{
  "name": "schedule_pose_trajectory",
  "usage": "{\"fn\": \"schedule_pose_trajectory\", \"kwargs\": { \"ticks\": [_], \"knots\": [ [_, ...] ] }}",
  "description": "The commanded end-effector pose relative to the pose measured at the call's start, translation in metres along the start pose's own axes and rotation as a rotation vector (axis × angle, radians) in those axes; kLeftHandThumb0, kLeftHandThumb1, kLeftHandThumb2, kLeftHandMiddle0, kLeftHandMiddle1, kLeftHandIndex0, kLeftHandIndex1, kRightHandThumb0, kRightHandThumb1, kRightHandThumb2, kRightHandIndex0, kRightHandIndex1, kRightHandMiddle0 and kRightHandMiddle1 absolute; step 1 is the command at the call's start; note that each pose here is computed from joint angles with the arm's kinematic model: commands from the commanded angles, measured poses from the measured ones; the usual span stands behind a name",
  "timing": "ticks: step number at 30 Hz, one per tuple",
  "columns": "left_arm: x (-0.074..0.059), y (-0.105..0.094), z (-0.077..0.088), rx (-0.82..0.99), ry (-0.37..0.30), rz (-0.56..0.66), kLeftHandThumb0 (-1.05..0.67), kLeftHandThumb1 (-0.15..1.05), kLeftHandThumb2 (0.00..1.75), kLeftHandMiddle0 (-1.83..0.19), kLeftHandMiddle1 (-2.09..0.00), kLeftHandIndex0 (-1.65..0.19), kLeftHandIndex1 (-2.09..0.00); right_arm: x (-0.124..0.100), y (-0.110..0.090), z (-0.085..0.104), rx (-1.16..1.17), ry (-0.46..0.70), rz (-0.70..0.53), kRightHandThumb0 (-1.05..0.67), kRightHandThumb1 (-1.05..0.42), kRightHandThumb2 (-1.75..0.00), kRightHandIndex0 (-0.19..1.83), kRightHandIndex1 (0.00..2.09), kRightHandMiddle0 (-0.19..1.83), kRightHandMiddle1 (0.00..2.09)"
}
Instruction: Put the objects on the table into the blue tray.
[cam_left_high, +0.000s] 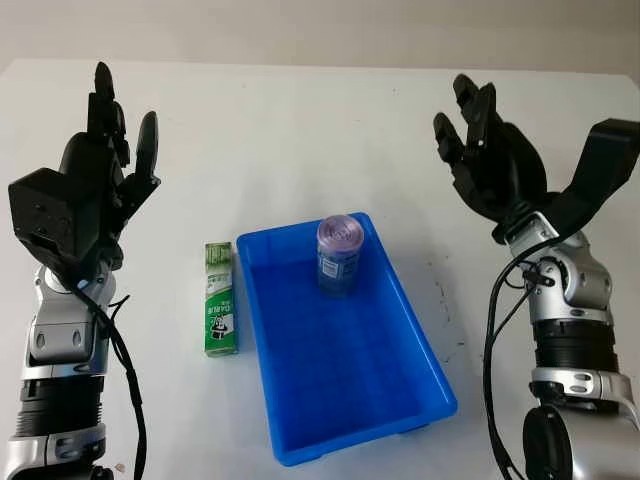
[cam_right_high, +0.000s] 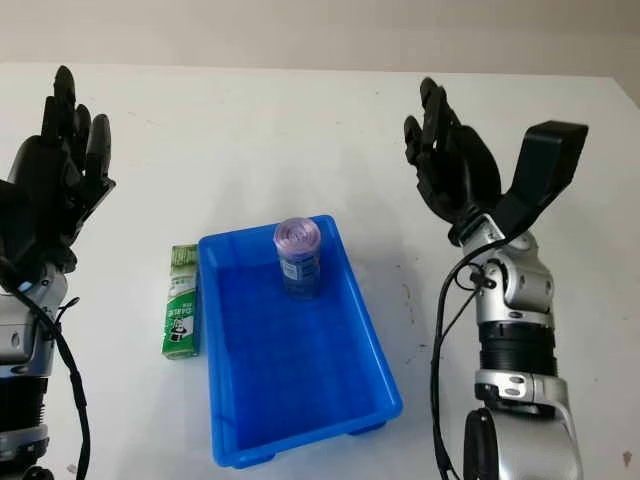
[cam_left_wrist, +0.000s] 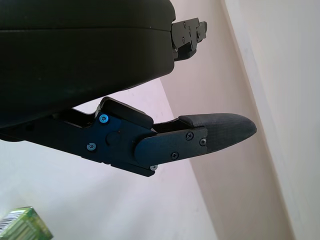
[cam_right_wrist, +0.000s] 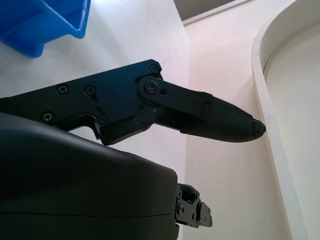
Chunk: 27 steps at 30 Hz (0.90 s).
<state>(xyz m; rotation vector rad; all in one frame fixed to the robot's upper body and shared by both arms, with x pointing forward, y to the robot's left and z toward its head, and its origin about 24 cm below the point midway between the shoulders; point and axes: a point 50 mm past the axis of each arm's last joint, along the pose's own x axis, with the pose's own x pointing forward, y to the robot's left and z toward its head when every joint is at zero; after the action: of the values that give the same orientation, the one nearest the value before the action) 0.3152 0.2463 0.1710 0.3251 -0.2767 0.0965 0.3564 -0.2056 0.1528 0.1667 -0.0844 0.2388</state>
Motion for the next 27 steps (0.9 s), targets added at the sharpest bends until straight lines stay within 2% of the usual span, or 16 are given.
{"fn": "schedule_pose_trajectory", "kwargs": {
  "ticks": [1, 5, 8, 12, 16, 20, 25, 27],
  "knots": [
    [-0.004, 0.003, 0.002, 0.061, -0.013, -0.039, -0.79, 1.05, 0.61, 0.14, -0.06, 0.16, -0.04, -0.001, 0.002, 0.003, -0.020, -0.027, 0.003, -0.78, -1.05, -0.75, -0.19, 0.00, -0.19, 0.00],
    [-0.005, 0.007, 0.006, 0.190, -0.031, -0.157, -0.75, 1.05, 0.65, 0.16, -0.05, 0.17, -0.04, -0.001, -0.001, 0.001, -0.023, -0.021, -0.003, -0.78, -1.05, -0.75, -0.19, 0.00, -0.19, 0.00],
    [-0.006, 0.014, 0.009, 0.303, -0.033, -0.244, -0.72, 1.05, 0.60, 0.16, -0.05, 0.15, -0.05, -0.002, -0.003, 0.001, -0.025, -0.018, -0.003, -0.77, -1.05, -0.75, -0.19, 0.00, -0.19, 0.00],
    [-0.010, 0.029, 0.010, 0.407, -0.014, -0.369, -0.73, 1.05, 0.40, 0.15, -0.05, 0.15, -0.05, -0.002, -0.006, 0.003, -0.023, -0.006, -0.003, -0.78, -1.05, -0.74, -0.19, 0.00, -0.19, 0.00],
    [-0.019, 0.042, 0.017, 0.718, -0.007, -0.485, -0.77, 1.05, 0.27, 0.14, -0.06, 0.16, -0.05, -0.002, -0.006, 0.004, -0.026, 0.003, -0.012, -0.78, -1.05, -0.73, -0.19, 0.00, -0.19, 0.00],
    [-0.026, 0.051, 0.021, 0.879, -0.017, -0.580, -0.72, 1.04, 0.13, 0.17, -0.05, 0.18, -0.05, -0.003, -0.006, 0.006, -0.030, 0.004, 0.000, -0.78, -1.05, -0.73, -0.19, 0.00, -0.19, 0.00],
    [-0.027, 0.059, 0.032, 1.059, -0.004, -0.649, -0.65, 1.01, 0.06, 0.17, -0.06, 0.16, -0.06, -0.002, -0.005, 0.005, -0.035, 0.013, -0.003, -0.78, -1.05, -0.73, -0.19, 0.00, -0.19, 0.00],
    [-0.026, 0.059, 0.036, 1.115, -0.022, -0.671, -0.65, 1.00, 0.05, 0.14, -0.07, 0.13, -0.07, -0.001, -0.004, 0.004, -0.035, 0.014, -0.001, -0.78, -1.05, -0.74, -0.19, 0.00, -0.19, 0.00]
  ]
}}
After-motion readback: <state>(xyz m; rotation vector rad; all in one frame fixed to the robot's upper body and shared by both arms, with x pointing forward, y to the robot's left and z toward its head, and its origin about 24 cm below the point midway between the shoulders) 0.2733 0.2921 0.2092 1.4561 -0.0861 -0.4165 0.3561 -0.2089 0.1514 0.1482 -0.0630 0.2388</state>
